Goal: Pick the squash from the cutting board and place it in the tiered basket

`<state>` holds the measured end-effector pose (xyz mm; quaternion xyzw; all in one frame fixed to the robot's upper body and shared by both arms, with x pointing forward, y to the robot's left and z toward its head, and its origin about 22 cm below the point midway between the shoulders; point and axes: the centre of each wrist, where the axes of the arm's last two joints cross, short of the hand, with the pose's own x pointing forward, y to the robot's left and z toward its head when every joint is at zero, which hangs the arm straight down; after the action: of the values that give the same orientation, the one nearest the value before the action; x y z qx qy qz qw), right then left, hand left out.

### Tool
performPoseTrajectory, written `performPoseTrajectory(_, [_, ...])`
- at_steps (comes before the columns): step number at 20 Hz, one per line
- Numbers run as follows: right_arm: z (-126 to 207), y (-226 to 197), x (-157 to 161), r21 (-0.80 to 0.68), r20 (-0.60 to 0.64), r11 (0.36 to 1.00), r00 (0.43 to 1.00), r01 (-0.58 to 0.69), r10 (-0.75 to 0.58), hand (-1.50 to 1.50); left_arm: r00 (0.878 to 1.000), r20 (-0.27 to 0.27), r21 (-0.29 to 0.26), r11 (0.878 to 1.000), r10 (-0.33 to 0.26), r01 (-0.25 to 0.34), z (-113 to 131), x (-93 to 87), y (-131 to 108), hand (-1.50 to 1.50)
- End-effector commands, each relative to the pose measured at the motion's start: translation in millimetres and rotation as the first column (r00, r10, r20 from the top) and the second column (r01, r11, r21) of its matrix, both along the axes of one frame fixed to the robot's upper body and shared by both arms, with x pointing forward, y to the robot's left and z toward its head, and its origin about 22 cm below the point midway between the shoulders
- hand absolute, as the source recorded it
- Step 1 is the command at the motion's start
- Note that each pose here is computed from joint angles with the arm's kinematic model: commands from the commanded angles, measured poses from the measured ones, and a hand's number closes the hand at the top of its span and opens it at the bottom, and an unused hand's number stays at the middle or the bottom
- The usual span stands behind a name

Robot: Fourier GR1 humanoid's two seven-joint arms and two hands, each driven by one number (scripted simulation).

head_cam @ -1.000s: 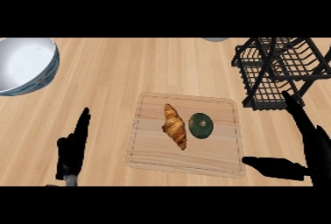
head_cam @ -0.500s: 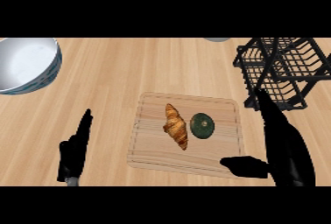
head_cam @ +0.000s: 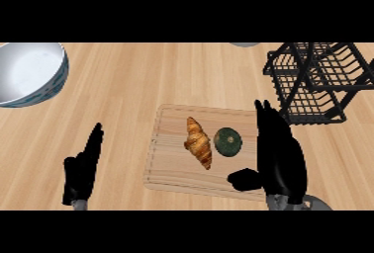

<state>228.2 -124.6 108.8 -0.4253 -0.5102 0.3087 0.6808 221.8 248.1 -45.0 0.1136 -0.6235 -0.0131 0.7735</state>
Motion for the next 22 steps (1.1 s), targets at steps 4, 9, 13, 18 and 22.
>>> performPoseTrajectory(4, [-15,33,14,-0.111,-0.198,0.990,0.974,0.089,-0.110,-1.50,1.000,-0.031,-0.016,1.000,0.002,-0.003,-8,-4.7,-9,0.00])
performPoseTrajectory(9, [-8,41,30,-0.067,-0.198,0.995,0.976,0.078,-0.090,-1.50,0.999,-0.036,-0.006,1.000,0.018,-0.018,-7,-6.5,11,0.00])
performPoseTrajectory(13, [-15,61,24,-0.102,-0.239,0.991,0.965,0.081,-0.104,-1.50,0.999,-0.048,0.001,1.000,0.010,-0.010,3,-7.1,-3,0.00])
performPoseTrajectory(18, [-32,58,38,-0.161,-0.345,0.982,0.927,0.097,-0.148,-1.50,0.999,-0.039,-0.003,1.000,0.011,-0.012,-10,-12.9,-11,0.00])
performPoseTrajectory(22, [-14,38,59,-0.156,-0.378,0.984,0.915,0.085,-0.139,-1.50,0.999,-0.044,-0.001,1.000,-0.005,0.005,-15,-13.1,-7,0.00])
